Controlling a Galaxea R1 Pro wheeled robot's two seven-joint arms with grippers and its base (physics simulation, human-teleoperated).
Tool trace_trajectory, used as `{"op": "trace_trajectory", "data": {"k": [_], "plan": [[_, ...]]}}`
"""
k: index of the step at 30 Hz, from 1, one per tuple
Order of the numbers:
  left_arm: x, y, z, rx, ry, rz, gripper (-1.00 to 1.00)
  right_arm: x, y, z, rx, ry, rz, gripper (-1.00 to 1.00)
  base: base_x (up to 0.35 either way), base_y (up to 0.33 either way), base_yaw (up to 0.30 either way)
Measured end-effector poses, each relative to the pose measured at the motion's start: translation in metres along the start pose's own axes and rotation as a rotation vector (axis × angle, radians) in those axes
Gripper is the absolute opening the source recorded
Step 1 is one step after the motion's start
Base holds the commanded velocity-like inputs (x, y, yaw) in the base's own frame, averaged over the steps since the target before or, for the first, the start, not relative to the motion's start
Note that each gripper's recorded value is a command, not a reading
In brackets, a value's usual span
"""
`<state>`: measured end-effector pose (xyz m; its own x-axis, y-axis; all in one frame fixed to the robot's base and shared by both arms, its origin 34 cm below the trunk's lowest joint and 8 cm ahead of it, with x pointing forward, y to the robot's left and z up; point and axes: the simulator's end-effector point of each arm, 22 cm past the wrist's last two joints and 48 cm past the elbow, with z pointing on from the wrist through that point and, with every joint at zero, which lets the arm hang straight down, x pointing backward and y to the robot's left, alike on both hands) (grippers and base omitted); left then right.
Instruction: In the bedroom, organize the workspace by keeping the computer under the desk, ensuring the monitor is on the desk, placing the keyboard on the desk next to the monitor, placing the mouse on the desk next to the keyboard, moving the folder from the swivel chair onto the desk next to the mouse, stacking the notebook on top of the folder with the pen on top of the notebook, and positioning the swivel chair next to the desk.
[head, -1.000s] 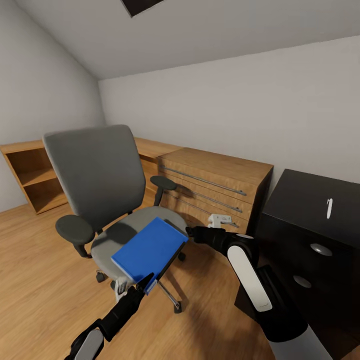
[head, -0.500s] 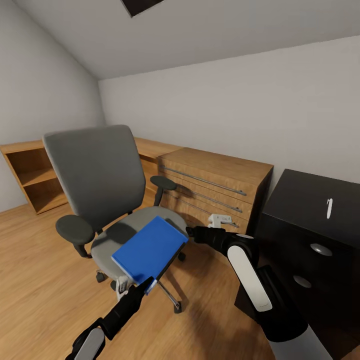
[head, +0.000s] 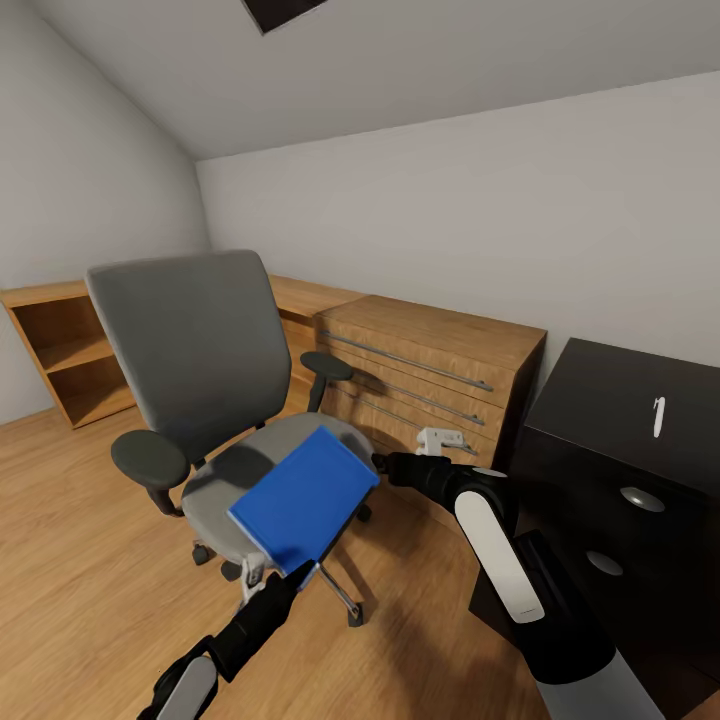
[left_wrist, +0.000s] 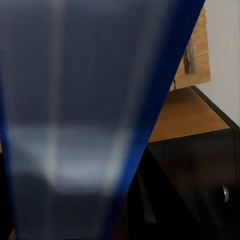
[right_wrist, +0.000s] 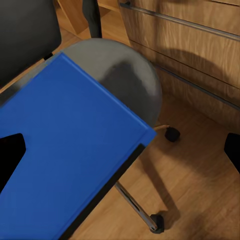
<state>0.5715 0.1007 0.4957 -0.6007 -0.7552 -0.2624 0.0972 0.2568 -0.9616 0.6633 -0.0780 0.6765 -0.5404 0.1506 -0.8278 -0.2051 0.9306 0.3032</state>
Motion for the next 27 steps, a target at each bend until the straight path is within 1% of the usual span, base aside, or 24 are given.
{"op": "trace_trajectory", "data": {"k": [7, 18, 27], "plan": [[0.001, -0.002, 0.001, 0.003, 0.003, 0.003, -1.0, 0.0, 0.0, 0.0, 0.001, 0.0, 0.0, 1.0, 0.0, 0.0, 0.0], [-0.008, -0.026, 0.004, 0.007, 0.011, -0.003, -1.0, -0.024, 0.005, -0.006, 0.002, 0.0, 0.0, 1.0, 0.0, 0.0, 0.0], [-0.019, -0.049, 0.007, 0.017, 0.006, -0.003, -1.0, -0.045, 0.008, -0.012, 0.002, 0.0, -0.003, 1.0, 0.0, 0.0, 0.0]]}}
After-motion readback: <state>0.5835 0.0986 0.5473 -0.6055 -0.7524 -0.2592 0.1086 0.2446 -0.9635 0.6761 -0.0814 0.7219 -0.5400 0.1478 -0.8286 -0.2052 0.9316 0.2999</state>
